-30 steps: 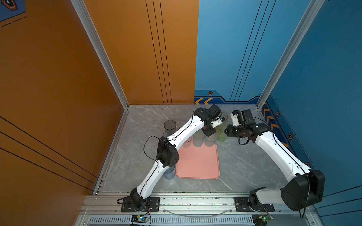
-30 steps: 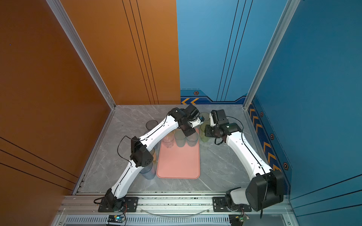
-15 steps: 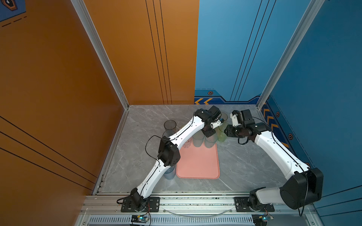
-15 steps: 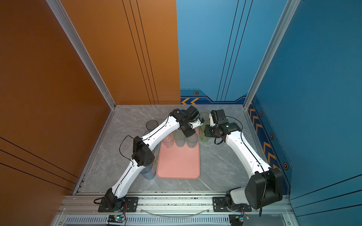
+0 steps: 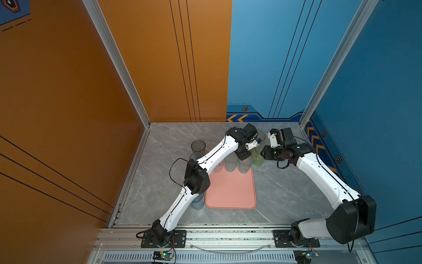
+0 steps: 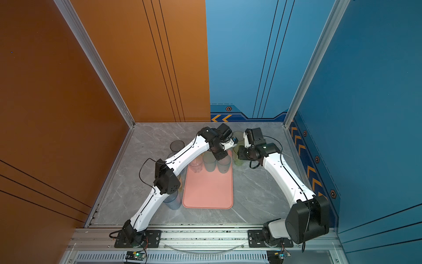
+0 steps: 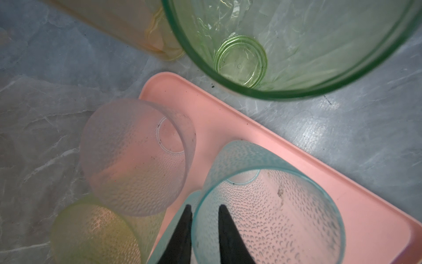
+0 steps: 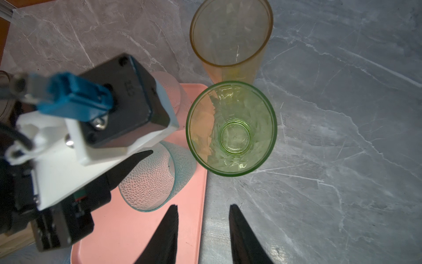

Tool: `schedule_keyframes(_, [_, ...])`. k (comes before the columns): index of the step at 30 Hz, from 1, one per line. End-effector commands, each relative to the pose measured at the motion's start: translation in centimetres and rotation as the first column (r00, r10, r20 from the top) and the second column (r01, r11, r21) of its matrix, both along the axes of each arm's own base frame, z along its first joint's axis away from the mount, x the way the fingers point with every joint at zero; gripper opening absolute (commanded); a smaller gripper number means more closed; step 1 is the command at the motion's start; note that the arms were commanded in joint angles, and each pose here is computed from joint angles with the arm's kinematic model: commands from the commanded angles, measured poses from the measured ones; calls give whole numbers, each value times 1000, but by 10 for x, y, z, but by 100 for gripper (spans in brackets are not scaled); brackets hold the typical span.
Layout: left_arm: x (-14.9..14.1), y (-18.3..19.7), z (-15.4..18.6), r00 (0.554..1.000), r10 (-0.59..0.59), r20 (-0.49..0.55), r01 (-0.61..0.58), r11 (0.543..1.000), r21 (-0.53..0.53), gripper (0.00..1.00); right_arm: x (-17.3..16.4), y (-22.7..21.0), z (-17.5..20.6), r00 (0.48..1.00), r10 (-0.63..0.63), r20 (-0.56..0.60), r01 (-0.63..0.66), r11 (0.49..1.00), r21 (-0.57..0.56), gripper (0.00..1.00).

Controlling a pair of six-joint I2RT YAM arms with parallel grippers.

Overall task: Place the glasses into the tray
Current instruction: Place the glass on the tray.

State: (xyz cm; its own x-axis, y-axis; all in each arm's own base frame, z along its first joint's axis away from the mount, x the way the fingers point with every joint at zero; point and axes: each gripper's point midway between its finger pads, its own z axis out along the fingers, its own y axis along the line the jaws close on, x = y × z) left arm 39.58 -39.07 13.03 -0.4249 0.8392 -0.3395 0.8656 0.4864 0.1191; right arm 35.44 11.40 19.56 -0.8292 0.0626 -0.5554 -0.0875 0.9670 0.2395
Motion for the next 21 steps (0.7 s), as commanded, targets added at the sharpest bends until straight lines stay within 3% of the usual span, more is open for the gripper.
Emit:
schedule_keyframes(1, [3,1,4,1000,8,-1,-8,1000,-11,23,-1,1,-2,1000,14,1,-14,1000,7,37])
schedule_keyframes(12, [10,-2,40,997,41,59,-35,995,-89,24,-5,-1,5,1000,6,12,-6,1000,10,37])
schedule_keyframes(21, [20,10,120,981,111,160,-68,965,-253,22,-12,-10,16,999,-17,34,17,1000,-16,37])
